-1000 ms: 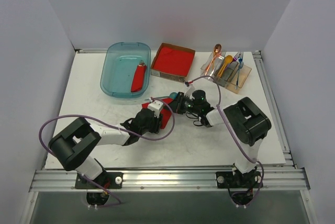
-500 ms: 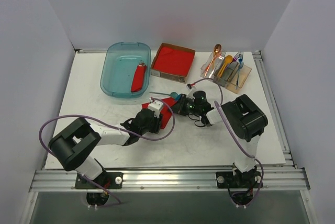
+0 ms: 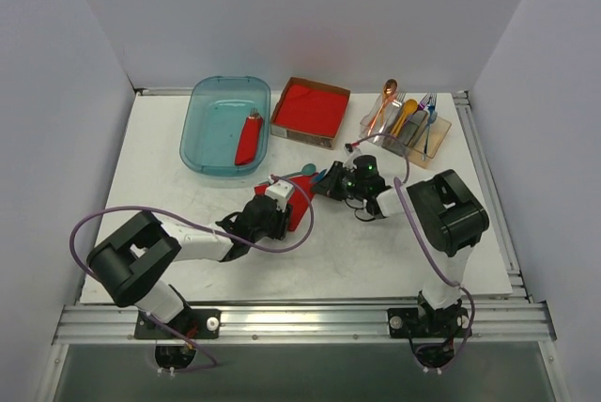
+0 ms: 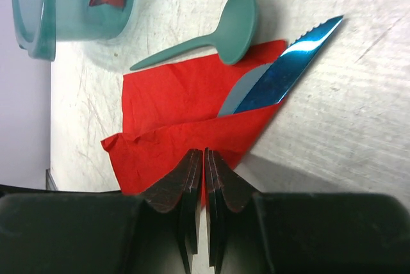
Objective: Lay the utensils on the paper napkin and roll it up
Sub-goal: Roll the napkin at the center of the board.
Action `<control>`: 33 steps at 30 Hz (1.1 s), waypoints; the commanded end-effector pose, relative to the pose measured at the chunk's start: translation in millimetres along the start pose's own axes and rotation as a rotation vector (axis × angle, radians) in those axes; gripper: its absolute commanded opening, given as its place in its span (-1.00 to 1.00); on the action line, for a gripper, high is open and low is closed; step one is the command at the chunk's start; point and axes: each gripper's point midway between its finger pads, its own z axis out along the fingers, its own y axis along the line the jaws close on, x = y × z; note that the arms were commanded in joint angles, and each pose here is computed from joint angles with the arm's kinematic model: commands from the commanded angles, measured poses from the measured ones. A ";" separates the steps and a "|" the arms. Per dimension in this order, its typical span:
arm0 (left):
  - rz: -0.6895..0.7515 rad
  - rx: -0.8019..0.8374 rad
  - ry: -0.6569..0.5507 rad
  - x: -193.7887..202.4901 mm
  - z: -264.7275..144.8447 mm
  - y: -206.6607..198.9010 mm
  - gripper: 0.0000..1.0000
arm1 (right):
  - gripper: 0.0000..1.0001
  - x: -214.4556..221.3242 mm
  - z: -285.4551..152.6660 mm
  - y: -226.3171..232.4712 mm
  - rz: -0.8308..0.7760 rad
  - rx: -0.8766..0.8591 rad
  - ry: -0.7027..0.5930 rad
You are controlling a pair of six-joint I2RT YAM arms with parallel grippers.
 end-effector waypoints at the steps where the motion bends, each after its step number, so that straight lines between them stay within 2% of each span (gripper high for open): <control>1: 0.017 0.004 0.004 -3.4 -4.0 -1.3 -0.03 | -0.83 -35.5 -5.5 19.0 -0.047 -0.022 -0.078; 9: 0.018 0.008 0.007 -1.3 -4.4 -1.8 -0.04 | -0.83 -50.8 -1.5 19.2 -0.064 0.005 -0.099; 22: 0.018 0.021 0.004 0.1 -5.5 -3.8 -0.03 | -0.86 -28.0 8.2 -42.1 0.015 0.192 -0.026; 30: 0.019 0.029 0.004 1.4 -6.3 -6.7 -0.04 | -0.84 -48.3 -4.6 -20.3 -0.023 0.174 -0.073; 33: 0.015 0.027 0.000 2.2 -9.8 -5.7 -0.04 | -0.69 -61.2 -7.4 -4.7 -0.042 0.149 -0.089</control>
